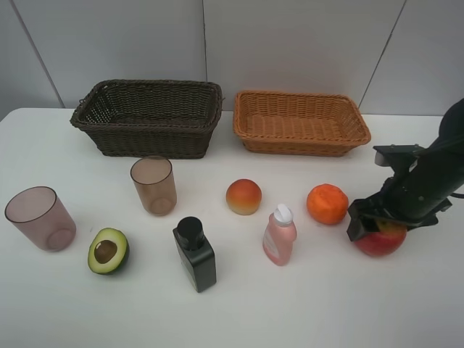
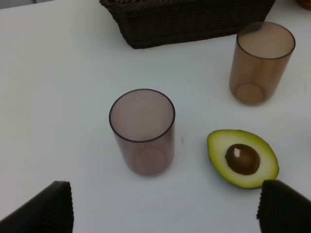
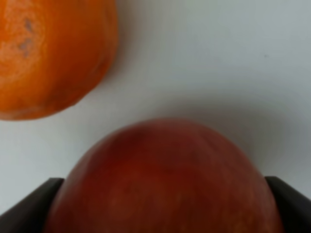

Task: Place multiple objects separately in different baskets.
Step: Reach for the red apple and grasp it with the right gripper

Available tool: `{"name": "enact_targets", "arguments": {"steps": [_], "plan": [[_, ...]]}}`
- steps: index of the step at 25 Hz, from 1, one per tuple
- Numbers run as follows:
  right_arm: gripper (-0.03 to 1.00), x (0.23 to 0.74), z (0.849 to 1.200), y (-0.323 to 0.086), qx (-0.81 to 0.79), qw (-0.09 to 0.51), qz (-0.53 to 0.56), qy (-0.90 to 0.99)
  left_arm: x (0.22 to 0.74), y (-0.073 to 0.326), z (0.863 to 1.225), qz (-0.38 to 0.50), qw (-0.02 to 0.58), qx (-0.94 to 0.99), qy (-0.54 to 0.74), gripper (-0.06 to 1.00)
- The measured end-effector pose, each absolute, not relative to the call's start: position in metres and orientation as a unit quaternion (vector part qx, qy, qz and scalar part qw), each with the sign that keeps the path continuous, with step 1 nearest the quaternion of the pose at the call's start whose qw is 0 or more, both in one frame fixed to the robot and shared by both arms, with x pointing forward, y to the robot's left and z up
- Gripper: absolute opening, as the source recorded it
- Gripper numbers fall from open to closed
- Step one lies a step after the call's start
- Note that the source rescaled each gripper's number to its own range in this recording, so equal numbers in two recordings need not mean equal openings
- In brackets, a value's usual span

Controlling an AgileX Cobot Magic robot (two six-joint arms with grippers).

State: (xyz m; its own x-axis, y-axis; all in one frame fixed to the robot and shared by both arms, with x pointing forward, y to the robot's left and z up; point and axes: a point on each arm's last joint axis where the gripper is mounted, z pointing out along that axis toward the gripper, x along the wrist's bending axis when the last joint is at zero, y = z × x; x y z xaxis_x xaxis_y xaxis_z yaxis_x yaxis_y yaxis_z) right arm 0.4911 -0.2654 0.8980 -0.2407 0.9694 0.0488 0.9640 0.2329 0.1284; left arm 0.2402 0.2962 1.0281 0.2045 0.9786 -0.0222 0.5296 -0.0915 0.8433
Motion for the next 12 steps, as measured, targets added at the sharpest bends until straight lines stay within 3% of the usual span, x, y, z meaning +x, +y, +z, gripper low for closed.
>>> {"name": "enact_targets", "arguments": {"steps": [12], "plan": [[0.71, 0.4888, 0.8986, -0.2653, 0.616, 0.011, 0.059, 0.785, 0.2402, 0.2962, 1.0281, 0.296, 0.379, 0.677, 0.557, 1.0]]}}
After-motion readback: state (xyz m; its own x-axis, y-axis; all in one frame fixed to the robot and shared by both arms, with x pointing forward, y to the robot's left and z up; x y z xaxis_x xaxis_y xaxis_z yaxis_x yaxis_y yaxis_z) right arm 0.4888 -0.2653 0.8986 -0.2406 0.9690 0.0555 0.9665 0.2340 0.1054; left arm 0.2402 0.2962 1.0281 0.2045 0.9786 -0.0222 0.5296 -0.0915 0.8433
